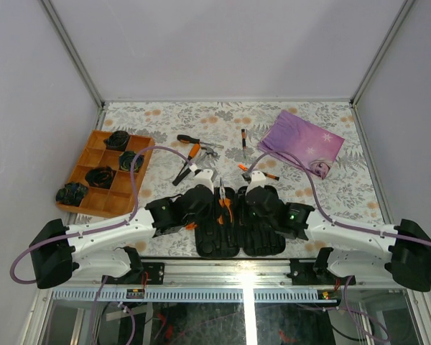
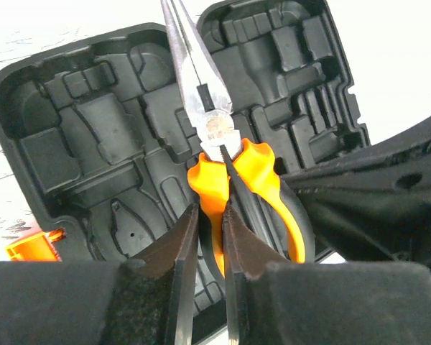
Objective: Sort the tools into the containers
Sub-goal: Place the pliers in the storage box.
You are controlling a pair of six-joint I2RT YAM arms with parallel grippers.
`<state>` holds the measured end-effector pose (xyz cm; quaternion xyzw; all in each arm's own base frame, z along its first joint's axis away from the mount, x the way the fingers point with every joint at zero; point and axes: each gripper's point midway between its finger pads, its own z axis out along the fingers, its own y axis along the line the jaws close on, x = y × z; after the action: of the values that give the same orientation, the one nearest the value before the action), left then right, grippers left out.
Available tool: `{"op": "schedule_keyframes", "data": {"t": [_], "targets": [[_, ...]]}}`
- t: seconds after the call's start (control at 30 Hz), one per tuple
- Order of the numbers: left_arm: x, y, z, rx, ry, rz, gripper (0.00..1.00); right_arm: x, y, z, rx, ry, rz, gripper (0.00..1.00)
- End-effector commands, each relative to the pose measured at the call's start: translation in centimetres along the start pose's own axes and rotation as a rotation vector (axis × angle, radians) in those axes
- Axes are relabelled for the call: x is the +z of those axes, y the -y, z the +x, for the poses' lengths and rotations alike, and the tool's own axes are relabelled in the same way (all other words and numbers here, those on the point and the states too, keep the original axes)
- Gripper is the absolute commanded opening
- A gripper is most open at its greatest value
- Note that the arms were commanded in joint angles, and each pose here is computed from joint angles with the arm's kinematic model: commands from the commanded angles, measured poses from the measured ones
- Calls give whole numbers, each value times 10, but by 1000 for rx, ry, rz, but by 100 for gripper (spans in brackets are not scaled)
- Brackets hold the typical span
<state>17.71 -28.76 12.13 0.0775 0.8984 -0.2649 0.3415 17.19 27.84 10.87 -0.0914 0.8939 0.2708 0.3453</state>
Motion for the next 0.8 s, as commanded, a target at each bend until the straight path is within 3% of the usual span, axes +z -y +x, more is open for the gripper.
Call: {"op": "schedule_keyframes", "data": {"t": [0.0,0.27,0.57,0.77], "targets": [[-3,23,-25,-45,99,74,0,4,-48,-23,23,67,-107,8],[-2,26,-24,-40,96,79,0,8,-67,-16,38,49,-175,8],[-5,17,-24,-31,112,57,0,-13,-6,-31,-24,133,94,16],[-6,17,-22,-25,107,62,0,-26,-3,-39,-34,169,93,22]]}}
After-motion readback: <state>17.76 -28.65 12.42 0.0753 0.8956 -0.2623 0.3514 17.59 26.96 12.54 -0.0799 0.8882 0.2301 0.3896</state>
